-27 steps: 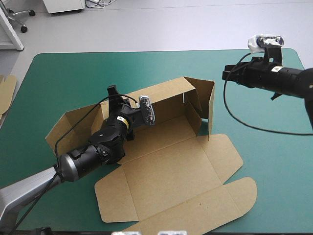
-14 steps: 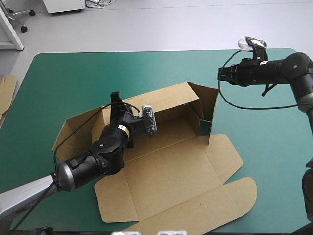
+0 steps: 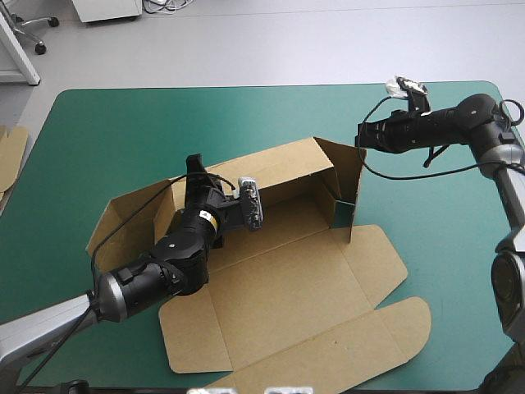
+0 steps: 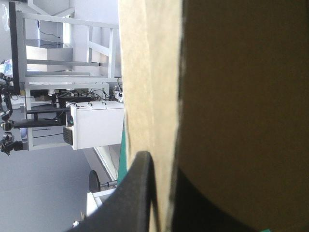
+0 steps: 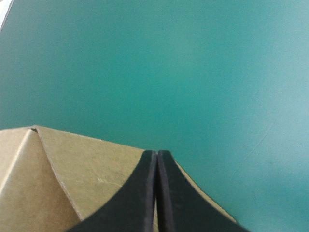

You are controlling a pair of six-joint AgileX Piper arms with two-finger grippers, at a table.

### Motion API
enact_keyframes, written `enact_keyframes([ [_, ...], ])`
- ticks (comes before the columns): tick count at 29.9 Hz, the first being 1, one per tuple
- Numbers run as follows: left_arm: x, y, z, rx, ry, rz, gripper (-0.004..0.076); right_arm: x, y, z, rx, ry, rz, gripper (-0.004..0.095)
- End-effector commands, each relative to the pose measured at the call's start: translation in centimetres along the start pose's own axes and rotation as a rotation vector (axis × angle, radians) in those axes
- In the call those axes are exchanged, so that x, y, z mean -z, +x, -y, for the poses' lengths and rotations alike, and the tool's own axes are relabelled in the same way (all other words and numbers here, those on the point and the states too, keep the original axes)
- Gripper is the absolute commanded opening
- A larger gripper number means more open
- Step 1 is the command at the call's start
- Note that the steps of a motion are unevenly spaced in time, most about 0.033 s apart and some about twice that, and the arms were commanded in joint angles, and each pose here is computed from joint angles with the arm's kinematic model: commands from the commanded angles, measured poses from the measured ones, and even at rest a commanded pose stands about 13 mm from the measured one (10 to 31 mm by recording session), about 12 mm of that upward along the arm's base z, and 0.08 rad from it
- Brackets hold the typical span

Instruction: Fold the box

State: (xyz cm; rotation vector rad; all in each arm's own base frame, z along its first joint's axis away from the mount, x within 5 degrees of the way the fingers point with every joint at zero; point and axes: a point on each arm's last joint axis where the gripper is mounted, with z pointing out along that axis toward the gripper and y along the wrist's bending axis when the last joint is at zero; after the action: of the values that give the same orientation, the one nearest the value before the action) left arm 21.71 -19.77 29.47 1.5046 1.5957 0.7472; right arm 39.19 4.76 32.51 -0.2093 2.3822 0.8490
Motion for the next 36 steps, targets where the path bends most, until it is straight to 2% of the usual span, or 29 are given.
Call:
enact_keyframes([
  [1,0.0,-1.2,1.8,0.107,0.122,0.09,-0.0014,1.7,-0.6,-1.6,0.036,-0.061,0.037,-0.0018],
  [6,-0.1,-1.3,1.3,0.115,0.07,0.098,-0.0014,0.7,0.9,-1.4,0.037,-0.088,-0.03,-0.0018],
  [11,-0.1,-1.3,1.2,0.134,0.064,0.099,-0.0014,-1.1,3.0,-1.9,0.067,-0.172,-0.068,-0.0017],
  [16,-0.1,-1.3,1.2,0.148,0.065,0.098,-0.0014,-1.0,4.5,-2.4,0.163,-0.169,-0.013,-0.0014],
  [24,-0.1,-1.3,1.2,0.148,0.065,0.101,-0.0014,0.7,6.9,-3.5,0.404,-0.169,0.117,-0.0012],
  [27,-0.1,-1.3,1.2,0.146,0.064,0.101,-0.0014,0.6,8.0,-3.3,0.44,-0.16,0.111,-0.0006],
  [29,-0.1,-1.3,1.2,0.146,0.064,0.101,-0.0014,0.4,8.6,-3.1,0.433,-0.167,0.091,0.0046],
  [36,-0.1,-1.3,1.2,0.147,0.065,0.101,-0.0014,-0.1,9.5,-3.7,0.437,-0.212,0.049,0.0391],
])
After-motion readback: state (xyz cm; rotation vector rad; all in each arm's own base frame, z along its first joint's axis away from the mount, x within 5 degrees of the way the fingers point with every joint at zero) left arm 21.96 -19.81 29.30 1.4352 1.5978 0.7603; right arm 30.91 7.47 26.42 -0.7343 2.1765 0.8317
